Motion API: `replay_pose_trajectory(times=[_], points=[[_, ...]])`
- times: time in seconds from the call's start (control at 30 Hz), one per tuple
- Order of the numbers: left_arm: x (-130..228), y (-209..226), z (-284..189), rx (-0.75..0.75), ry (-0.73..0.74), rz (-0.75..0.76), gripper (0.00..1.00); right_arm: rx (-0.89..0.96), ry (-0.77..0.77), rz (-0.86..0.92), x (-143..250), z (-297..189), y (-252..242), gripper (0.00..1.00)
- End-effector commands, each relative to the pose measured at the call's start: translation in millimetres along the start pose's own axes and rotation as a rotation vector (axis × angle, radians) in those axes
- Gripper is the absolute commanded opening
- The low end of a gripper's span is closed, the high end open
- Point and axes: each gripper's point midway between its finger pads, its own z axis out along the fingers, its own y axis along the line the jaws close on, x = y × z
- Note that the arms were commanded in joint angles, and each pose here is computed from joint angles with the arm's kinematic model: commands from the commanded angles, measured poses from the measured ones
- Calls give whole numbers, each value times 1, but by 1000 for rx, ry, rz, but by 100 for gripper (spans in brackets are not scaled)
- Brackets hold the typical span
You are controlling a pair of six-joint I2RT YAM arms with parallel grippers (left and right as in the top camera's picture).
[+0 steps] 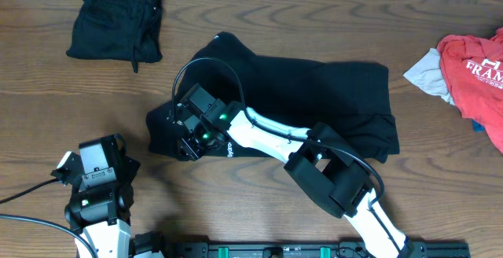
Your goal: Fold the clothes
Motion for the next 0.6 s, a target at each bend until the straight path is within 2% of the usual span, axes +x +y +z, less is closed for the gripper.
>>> replay_pose_trajectory(times=[0.0,0.17,0.3,0.4,0.5,0.57], points=[[-7,2,-3,-8,-23,-19,98,-55,-15,-37,-10,-7,21,38],[-8,1,-3,-5,-26,-21,98,-227,7,-87,-9,-18,66,42],[-8,1,-3,-4,-27,-22,98,-213,-46,-127,-25,-37,78,44],[-8,0,-3,-2,-26,-22,98,-80,-148,-166,-50,-74,67,48],[-1,-7,-3,40,16,-21,98,213,-264,-136,-76,-135,24,72],[8,-18,-5,104,66,6,98,409,-348,-76,-89,-190,-12,84]])
